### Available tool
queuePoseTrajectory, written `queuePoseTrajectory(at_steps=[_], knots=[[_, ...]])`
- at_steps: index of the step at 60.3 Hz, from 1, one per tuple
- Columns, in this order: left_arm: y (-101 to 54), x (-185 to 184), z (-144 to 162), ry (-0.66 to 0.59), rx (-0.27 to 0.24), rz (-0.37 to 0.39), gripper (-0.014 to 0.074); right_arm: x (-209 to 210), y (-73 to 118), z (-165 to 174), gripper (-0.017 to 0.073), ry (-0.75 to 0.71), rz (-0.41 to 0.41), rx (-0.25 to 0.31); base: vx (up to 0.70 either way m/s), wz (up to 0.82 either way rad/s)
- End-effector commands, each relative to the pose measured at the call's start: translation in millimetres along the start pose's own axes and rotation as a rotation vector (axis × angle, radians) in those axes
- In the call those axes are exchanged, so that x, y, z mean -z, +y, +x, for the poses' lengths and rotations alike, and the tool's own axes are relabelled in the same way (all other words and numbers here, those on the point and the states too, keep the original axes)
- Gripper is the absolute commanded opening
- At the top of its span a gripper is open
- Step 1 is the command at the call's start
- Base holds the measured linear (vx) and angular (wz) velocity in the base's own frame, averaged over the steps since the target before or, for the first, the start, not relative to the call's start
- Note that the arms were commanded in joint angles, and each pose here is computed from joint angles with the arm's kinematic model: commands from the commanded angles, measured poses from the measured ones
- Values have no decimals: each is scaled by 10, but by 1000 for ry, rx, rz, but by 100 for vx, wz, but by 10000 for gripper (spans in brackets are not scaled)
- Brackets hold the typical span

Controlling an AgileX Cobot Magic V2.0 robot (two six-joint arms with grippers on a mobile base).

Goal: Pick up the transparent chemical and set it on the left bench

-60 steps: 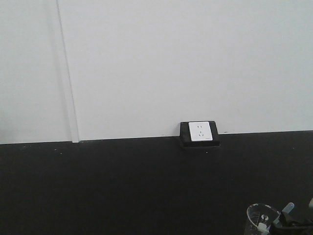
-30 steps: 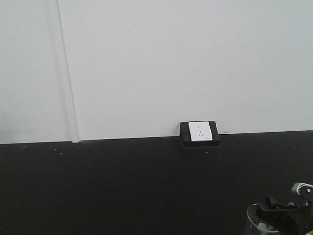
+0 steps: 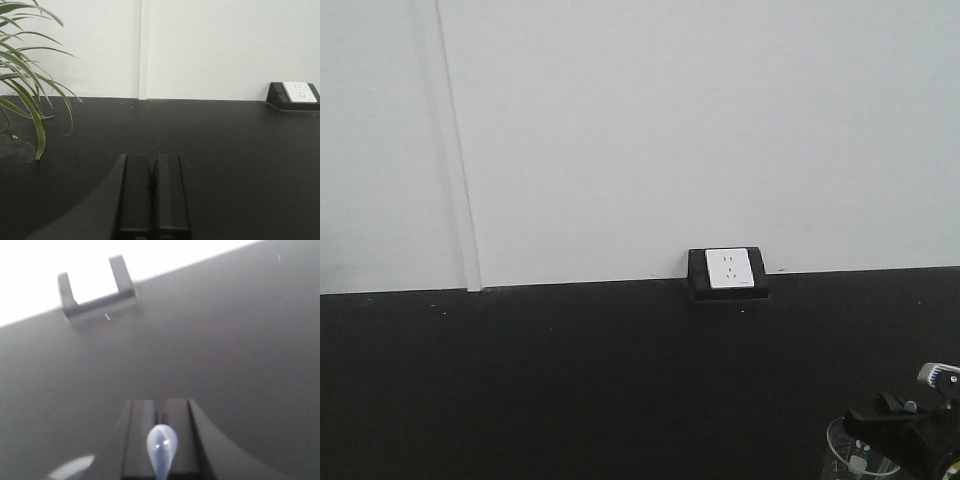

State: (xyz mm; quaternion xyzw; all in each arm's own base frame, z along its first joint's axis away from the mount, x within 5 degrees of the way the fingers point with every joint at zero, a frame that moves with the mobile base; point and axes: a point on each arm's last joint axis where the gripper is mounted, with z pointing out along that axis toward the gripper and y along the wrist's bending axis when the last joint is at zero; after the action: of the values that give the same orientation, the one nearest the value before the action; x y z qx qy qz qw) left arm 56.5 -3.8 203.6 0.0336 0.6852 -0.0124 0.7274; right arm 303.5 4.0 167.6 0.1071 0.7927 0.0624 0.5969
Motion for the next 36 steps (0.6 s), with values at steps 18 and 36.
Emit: queuePoseTrajectory(at_steps=[18, 36], knots=[[1, 13, -28, -81, 9, -2, -3, 653, 332, -821, -7, -200, -198, 249, 0, 0], [1, 13, -28, -81, 9, -2, -3, 1584, 476, -889, -6, -243, -335, 353, 0, 0]])
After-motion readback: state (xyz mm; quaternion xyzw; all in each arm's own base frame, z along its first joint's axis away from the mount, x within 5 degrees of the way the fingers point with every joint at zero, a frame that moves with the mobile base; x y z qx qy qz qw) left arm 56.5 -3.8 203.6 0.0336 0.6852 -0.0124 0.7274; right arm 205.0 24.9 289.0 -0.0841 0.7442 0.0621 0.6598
